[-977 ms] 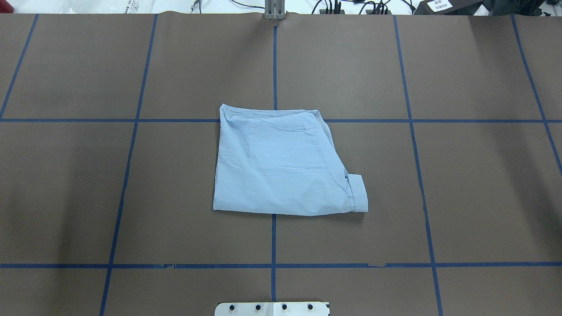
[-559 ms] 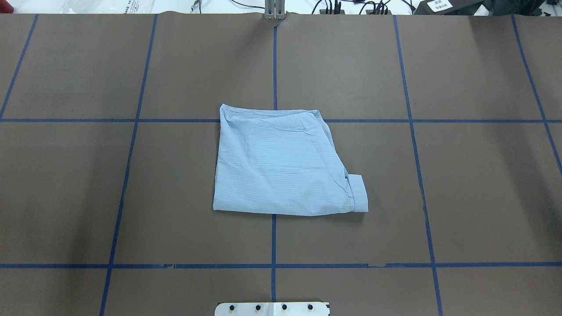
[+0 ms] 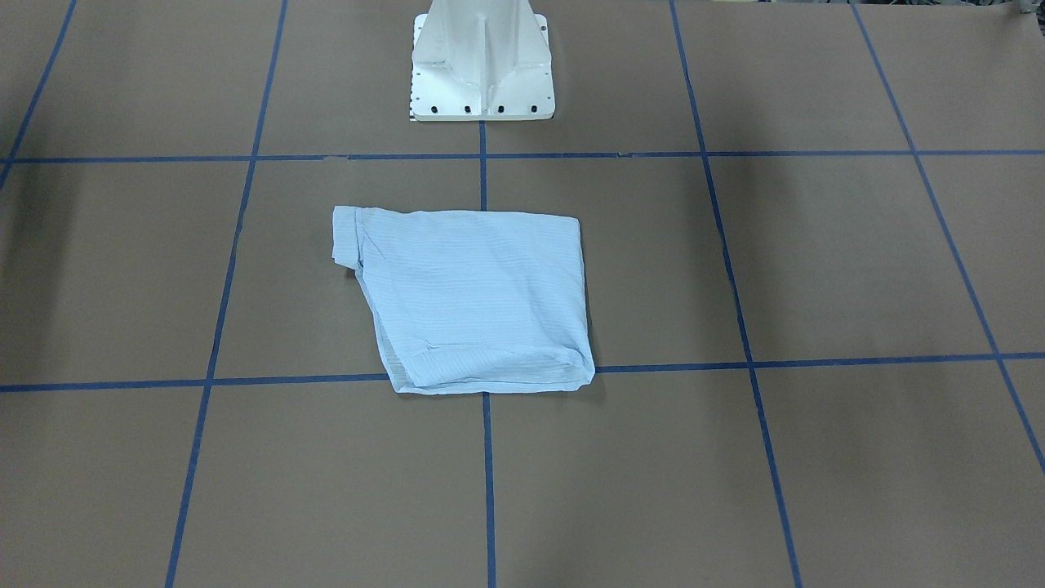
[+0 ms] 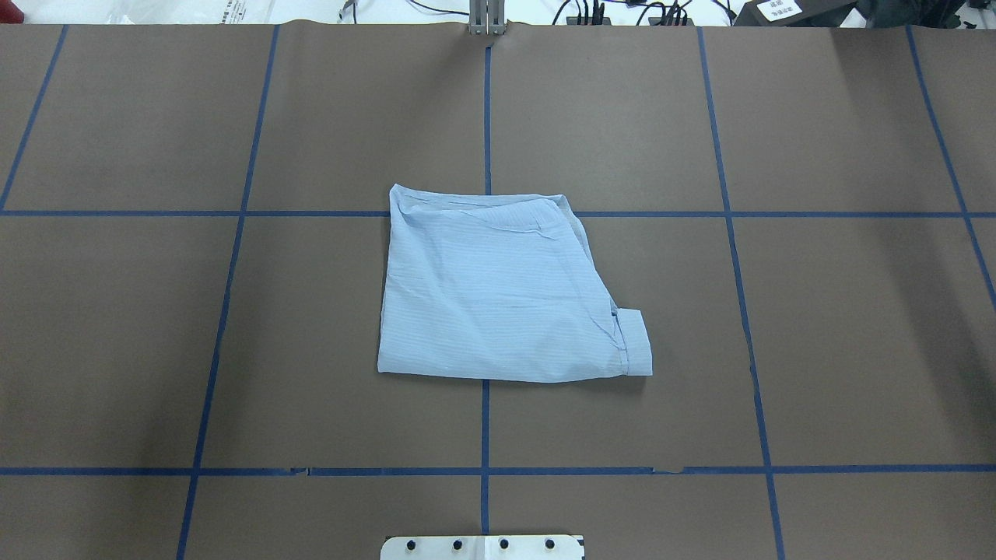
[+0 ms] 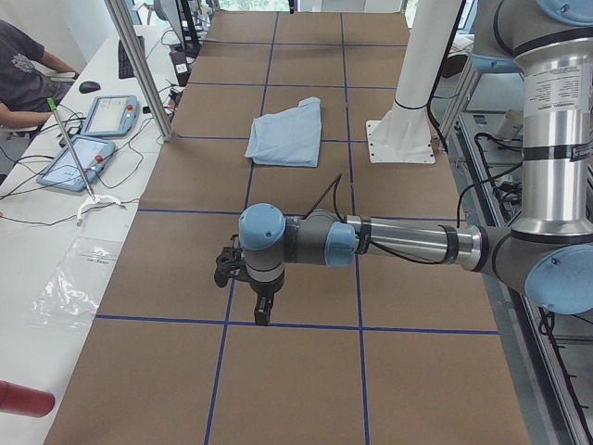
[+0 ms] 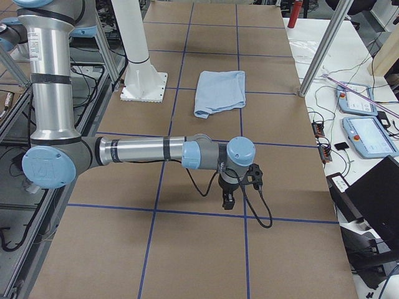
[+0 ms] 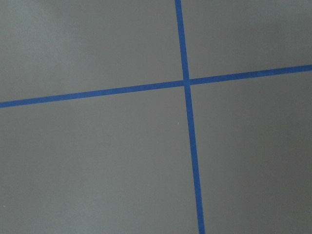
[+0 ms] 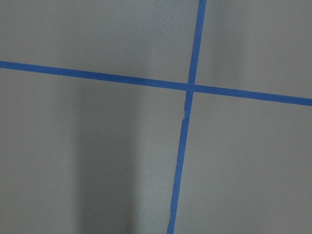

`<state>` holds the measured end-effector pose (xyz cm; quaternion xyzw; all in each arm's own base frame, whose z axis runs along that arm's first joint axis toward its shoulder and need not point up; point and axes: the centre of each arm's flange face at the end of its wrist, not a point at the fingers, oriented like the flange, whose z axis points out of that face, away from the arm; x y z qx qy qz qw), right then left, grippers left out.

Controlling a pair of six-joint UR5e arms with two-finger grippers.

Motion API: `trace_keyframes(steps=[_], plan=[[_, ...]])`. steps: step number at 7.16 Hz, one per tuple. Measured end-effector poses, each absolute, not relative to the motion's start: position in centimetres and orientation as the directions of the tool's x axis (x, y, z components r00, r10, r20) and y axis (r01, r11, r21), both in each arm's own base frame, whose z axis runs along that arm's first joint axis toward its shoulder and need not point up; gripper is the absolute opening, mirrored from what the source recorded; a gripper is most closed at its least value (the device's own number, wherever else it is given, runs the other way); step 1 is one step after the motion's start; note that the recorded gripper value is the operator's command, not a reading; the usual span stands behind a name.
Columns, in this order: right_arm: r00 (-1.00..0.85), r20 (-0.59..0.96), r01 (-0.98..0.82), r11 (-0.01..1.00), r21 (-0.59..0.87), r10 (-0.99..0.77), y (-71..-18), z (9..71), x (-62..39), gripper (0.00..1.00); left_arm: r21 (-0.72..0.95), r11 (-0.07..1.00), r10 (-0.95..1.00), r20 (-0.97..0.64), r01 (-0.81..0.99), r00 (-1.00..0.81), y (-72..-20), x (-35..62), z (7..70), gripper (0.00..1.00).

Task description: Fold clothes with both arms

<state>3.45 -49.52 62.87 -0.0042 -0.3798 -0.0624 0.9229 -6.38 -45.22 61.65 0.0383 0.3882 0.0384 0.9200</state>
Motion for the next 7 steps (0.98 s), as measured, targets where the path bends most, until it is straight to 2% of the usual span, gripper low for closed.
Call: trace_keyframes(steps=[7], plan=[[0.707,0.707,0.072,0.997,-0.018,-0.038,-48.5,65.7,5.8,1.00,0.078,0.996,0.083,-0.735,-0.037,0.673,-45.2,-6.1,62.6,0.99]])
